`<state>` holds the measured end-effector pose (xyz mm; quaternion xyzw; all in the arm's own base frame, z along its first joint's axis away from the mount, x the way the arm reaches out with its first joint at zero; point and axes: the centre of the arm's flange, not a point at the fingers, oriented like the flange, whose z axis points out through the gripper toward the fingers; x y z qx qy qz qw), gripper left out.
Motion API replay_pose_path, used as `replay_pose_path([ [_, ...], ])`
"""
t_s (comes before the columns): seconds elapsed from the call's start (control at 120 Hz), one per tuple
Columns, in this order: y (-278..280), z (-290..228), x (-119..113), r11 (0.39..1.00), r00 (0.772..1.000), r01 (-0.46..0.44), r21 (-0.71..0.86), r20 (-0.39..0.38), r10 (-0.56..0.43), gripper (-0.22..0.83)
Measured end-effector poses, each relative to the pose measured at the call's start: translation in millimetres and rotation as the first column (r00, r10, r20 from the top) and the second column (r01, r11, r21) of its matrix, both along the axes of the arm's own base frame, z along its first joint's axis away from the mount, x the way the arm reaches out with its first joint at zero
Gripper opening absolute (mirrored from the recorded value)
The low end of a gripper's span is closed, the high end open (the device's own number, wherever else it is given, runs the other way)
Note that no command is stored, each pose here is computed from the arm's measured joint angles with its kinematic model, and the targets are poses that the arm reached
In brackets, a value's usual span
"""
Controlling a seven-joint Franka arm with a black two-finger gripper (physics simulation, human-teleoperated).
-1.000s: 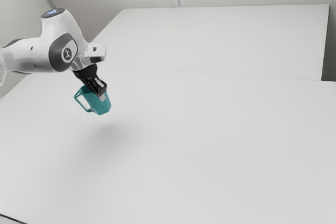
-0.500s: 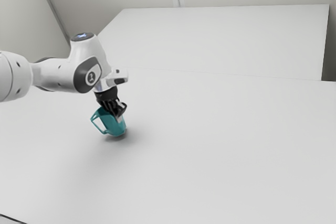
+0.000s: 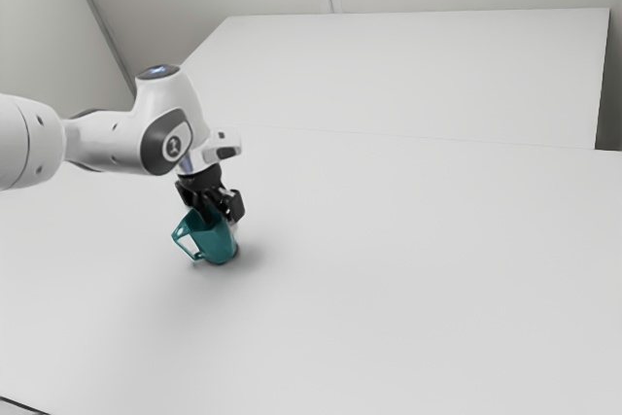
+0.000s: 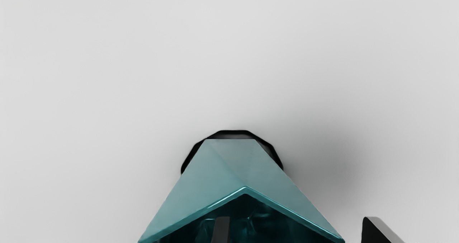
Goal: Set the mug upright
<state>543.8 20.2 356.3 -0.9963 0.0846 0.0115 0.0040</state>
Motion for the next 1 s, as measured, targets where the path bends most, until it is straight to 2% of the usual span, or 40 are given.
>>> replay_pose_path([
  [0.133, 0.4, 31.4, 2.3, 1.000, 1.000, -0.012, -0.004, 0.009, 0.012, 0.49],
  [0.267, -11.4, 73.3, 18.0, 1.000, 1.000, -0.001, -0.008, 0.020, 0.002, 0.55],
  [0.358, -21.6, 104.4, 33.7, 1.000, 0.999, 0.009, -0.013, 0.039, -0.008, 0.57],
  [0.492, -25.0, 149.4, 72.2, 1.000, 0.997, 0.008, -0.012, 0.071, -0.007, 0.59],
  [0.55, -24.7, 167.1, 79.8, 1.000, 0.997, 0.009, -0.011, 0.080, -0.009, 0.60],
  [0.725, -32.8, 192.6, 76.9, 1.000, 0.998, 0.027, -0.012, 0.060, -0.026, 0.61],
  [1.0, -31.9, 194.5, 71.0, 0.999, 1.000, 0.027, -0.017, 0.015, -0.027, 0.61],
])
